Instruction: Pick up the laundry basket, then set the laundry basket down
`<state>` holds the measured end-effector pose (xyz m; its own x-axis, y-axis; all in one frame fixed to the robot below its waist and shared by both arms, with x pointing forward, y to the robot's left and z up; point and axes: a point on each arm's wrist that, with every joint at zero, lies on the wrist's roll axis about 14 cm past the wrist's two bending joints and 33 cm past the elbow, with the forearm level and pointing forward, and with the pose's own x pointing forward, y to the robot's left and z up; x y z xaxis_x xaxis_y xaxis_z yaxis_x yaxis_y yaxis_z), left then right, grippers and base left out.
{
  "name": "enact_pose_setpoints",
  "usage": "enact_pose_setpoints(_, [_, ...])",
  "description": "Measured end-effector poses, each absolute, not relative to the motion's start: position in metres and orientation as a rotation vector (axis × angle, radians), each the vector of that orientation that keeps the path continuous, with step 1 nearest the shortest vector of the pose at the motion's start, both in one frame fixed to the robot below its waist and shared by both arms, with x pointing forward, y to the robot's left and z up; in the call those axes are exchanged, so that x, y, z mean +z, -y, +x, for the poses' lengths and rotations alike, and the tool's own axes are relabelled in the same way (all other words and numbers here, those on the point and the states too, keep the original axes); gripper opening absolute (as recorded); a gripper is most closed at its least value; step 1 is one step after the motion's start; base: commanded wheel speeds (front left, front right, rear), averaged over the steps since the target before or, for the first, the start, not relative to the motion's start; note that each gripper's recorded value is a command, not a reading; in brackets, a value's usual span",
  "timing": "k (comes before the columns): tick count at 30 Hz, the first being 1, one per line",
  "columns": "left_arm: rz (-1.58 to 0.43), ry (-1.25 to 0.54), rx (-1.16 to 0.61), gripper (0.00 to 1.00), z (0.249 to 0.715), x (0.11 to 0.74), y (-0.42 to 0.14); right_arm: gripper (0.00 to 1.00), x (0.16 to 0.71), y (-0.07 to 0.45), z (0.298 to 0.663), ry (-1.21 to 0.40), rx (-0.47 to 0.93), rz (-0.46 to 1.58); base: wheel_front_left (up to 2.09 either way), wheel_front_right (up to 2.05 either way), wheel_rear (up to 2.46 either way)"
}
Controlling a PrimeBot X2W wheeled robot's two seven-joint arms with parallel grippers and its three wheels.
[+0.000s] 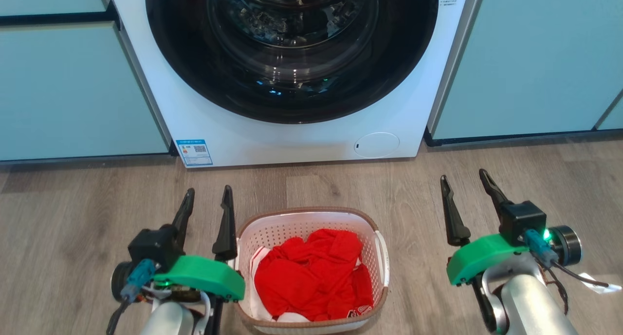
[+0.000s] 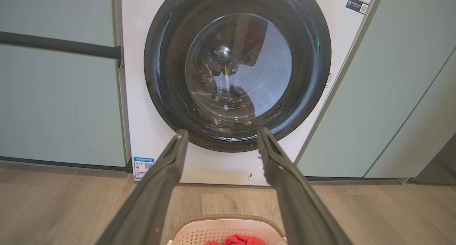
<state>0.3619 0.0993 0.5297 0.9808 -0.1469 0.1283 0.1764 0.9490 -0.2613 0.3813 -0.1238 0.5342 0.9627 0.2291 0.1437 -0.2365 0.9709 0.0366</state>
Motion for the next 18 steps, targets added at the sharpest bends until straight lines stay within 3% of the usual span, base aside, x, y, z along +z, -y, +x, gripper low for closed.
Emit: enact_pose_setpoints(18, [-0.304,0.030,-0.166,1.00,0.361,0.505,-0.101,1.00,0.525,0.125,0.381,0.110,0.231,0.056,0.00,0.00,0.00])
